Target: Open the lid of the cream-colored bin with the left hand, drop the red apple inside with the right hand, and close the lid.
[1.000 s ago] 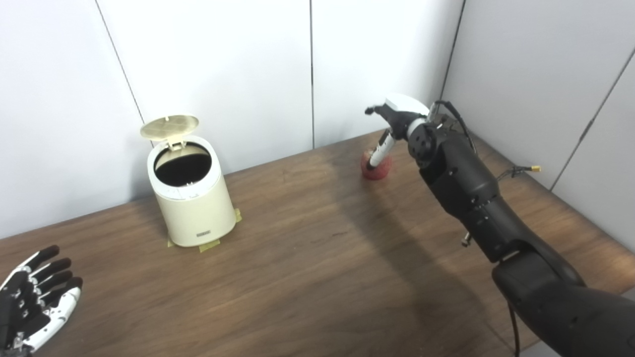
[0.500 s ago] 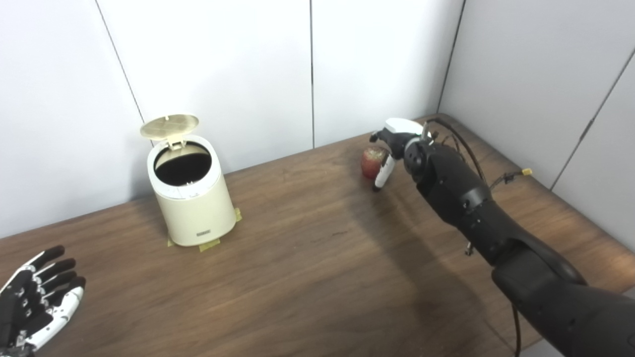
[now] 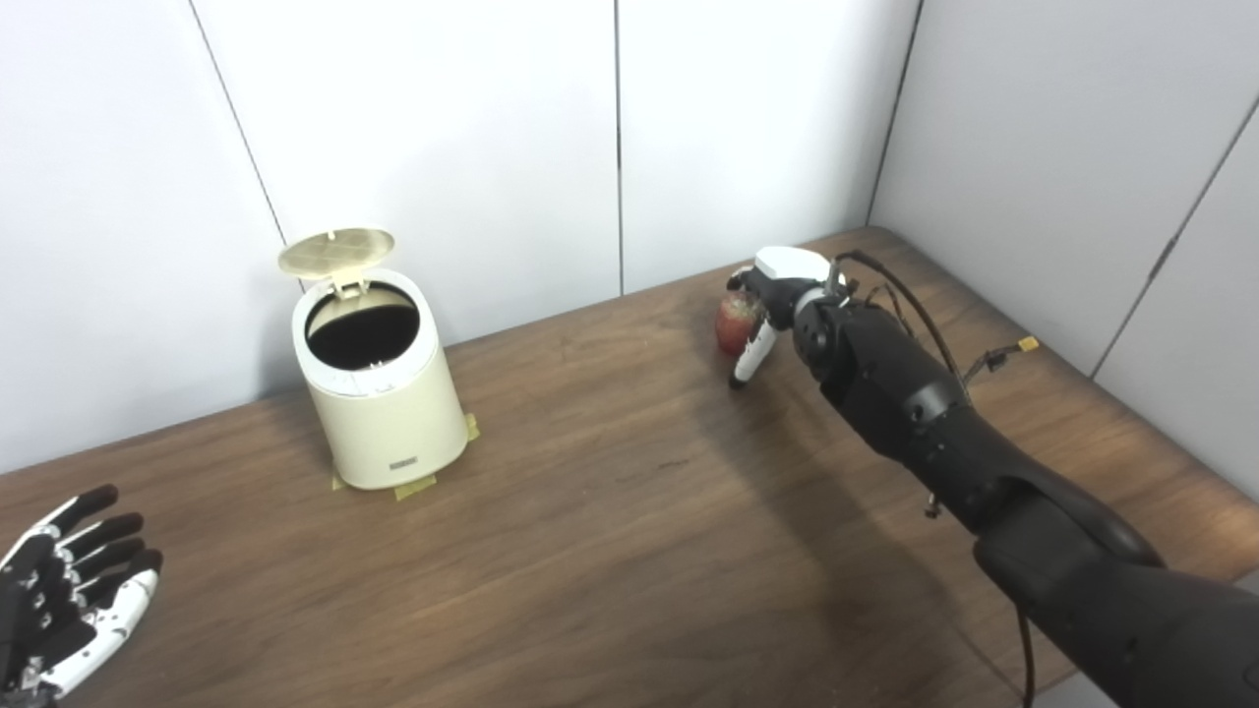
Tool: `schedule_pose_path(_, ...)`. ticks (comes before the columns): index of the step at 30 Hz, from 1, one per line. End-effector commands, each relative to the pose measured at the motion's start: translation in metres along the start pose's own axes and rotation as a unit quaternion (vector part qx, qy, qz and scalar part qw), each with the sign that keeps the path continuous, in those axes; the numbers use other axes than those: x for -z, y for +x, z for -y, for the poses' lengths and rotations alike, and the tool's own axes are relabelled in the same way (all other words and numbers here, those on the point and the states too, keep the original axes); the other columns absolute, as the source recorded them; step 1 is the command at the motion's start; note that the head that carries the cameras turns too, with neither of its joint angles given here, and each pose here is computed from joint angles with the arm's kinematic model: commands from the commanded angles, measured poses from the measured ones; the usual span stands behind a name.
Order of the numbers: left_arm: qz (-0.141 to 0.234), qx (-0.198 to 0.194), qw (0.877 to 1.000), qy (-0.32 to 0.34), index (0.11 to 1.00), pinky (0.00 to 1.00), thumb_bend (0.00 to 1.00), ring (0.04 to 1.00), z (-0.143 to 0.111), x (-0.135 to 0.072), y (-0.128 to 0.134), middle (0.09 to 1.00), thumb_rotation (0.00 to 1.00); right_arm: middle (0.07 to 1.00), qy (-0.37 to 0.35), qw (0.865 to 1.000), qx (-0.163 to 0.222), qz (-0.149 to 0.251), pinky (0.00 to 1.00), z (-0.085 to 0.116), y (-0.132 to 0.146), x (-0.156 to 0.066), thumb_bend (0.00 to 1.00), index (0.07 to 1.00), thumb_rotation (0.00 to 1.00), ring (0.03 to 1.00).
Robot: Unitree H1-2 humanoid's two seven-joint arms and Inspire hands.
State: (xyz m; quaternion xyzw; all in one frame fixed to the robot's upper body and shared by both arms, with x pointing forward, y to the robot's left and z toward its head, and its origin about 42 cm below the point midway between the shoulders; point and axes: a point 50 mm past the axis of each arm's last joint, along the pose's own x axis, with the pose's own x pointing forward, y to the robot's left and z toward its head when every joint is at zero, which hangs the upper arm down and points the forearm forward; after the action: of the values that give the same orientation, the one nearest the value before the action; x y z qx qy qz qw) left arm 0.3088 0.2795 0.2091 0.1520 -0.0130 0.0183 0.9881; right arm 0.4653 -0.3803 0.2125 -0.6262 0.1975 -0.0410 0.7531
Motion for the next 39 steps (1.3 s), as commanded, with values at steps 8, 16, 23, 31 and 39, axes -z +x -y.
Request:
schedule_pose_path(8,0.044,-0.009,0.999,0.018,0.819,0.72,0.35,0.754,-0.005,-0.020,0.008,0.756,0.00,0.841,0.003,0.998,0.060,0.016,1.00,0.038,0.005,-0.004,0.88,0.798,0.11,0.883)
schedule_pose_path(16,0.036,-0.014,0.999,0.009,0.801,0.69,0.34,0.732,-0.005,-0.020,0.007,0.756,0.02,0.635,-0.020,0.993,0.109,0.047,1.00,0.038,0.001,0.003,0.61,0.533,0.10,0.778)
schedule_pose_path(23,0.038,-0.013,0.999,-0.004,0.794,0.73,0.32,0.745,-0.005,-0.018,0.007,0.769,0.05,0.616,-0.027,0.988,0.141,0.059,1.00,0.033,-0.002,0.003,0.52,0.487,0.13,0.749)
schedule_pose_path(31,0.035,-0.013,0.999,-0.013,0.799,0.76,0.29,0.755,-0.004,-0.017,0.006,0.776,0.17,0.544,-0.017,0.984,0.162,0.070,0.99,0.033,-0.004,0.003,0.52,0.447,0.00,0.667)
schedule_pose_path(39,0.029,-0.026,0.999,0.001,0.784,0.83,0.29,0.739,0.005,-0.018,0.006,0.754,0.20,0.509,0.007,0.966,0.220,0.137,0.85,0.048,-0.021,-0.016,0.52,0.461,0.00,0.511)
